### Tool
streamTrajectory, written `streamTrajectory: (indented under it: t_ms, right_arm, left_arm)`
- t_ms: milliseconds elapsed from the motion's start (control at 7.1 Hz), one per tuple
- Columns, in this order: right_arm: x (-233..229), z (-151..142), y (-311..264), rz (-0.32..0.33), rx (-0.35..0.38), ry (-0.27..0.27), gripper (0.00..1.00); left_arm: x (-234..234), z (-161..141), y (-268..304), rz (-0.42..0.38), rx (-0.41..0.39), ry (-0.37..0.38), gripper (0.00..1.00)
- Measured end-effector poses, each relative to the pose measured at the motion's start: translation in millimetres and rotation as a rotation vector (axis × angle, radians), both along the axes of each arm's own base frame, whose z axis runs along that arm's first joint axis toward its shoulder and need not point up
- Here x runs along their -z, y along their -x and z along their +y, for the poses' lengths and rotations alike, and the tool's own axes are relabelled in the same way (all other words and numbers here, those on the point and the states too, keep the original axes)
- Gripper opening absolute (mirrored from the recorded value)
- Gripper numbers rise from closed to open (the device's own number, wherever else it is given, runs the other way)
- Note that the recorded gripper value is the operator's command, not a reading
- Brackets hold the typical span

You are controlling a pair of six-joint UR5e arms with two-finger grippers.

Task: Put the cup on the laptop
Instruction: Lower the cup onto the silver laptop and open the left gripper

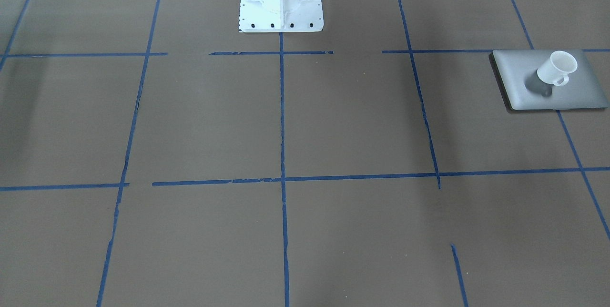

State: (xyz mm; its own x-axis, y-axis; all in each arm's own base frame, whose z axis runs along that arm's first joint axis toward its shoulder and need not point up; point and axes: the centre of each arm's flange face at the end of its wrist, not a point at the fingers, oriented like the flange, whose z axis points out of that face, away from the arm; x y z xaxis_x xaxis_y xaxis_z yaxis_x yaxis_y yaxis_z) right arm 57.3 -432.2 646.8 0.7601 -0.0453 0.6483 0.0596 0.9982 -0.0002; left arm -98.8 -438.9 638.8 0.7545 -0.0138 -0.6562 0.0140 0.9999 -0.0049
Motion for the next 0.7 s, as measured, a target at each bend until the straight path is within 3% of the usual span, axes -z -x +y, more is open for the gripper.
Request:
streamTrajectory:
  t_ms: [704]
  right_arm:
    - [0.0, 0.1, 0.0, 0.0, 0.0, 0.0, 1.0]
  left_arm:
    - [0.5, -2.5, -3.9, 0.031, -0.004, -0.002, 1.0]
